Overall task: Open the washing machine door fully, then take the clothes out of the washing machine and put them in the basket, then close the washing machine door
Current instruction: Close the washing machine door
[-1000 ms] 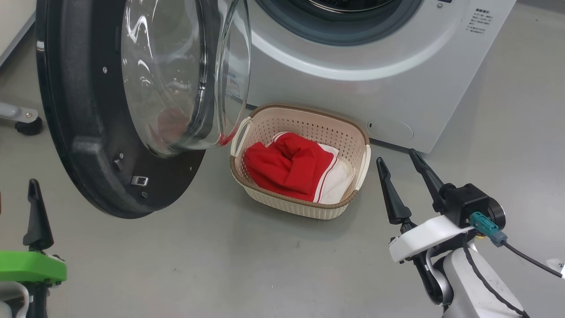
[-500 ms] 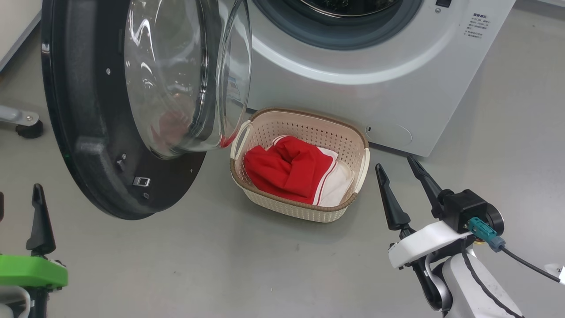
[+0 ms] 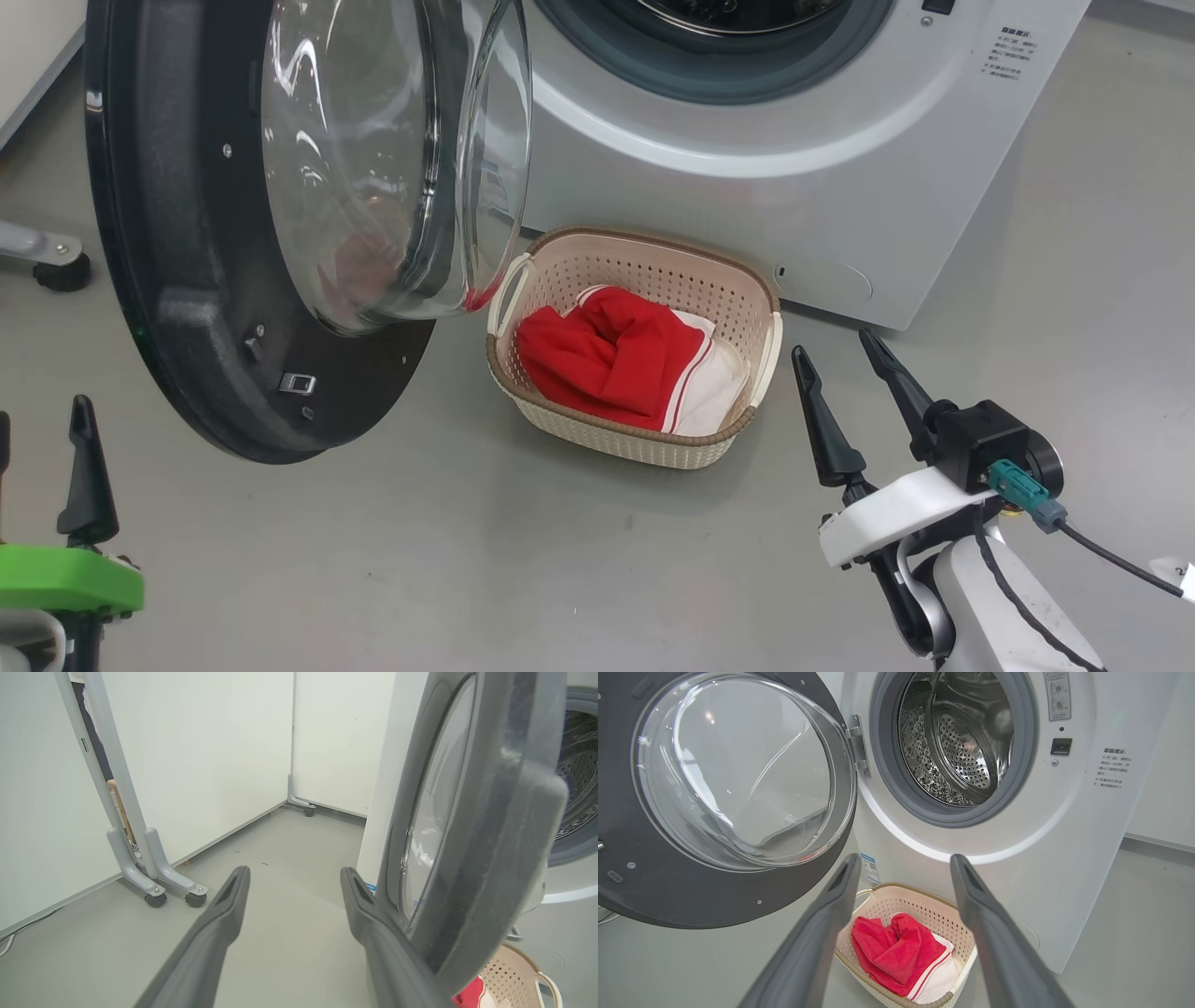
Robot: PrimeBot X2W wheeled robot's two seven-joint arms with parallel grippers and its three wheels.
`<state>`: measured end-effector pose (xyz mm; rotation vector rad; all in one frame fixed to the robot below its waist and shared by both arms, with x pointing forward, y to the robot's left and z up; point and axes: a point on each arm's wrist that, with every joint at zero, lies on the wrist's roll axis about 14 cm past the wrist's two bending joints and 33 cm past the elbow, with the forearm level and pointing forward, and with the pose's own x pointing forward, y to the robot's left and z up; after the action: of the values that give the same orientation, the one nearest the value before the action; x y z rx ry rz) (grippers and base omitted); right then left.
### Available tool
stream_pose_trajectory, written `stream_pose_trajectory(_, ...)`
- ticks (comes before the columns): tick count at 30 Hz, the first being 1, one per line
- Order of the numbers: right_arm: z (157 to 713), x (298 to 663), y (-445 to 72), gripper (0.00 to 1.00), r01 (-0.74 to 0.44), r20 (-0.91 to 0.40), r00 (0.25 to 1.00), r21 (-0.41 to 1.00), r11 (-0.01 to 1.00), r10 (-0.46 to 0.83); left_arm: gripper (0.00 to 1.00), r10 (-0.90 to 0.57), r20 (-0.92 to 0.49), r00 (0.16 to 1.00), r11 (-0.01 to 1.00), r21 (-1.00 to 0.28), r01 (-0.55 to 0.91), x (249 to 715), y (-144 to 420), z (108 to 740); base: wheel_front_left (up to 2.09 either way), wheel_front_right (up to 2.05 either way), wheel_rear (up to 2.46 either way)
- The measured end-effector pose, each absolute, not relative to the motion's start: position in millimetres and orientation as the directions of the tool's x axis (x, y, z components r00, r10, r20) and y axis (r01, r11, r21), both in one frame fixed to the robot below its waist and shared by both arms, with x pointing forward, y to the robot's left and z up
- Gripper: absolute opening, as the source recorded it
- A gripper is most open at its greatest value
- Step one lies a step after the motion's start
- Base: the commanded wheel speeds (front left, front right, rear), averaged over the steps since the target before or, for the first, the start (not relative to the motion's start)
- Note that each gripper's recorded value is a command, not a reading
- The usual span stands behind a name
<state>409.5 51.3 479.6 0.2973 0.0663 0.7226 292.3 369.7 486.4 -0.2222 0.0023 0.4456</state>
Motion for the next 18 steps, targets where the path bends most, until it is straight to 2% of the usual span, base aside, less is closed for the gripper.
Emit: stream_pose_trajectory(18,477.0,412.1,49.5,1.00,-0.633,0.038,0.756,0.297,0.715,0.654,1.00,0.425,-0.074,0.902,0.879,-0.203,-0.430,292.0,369.3,477.9,0.00,0.00,0.00)
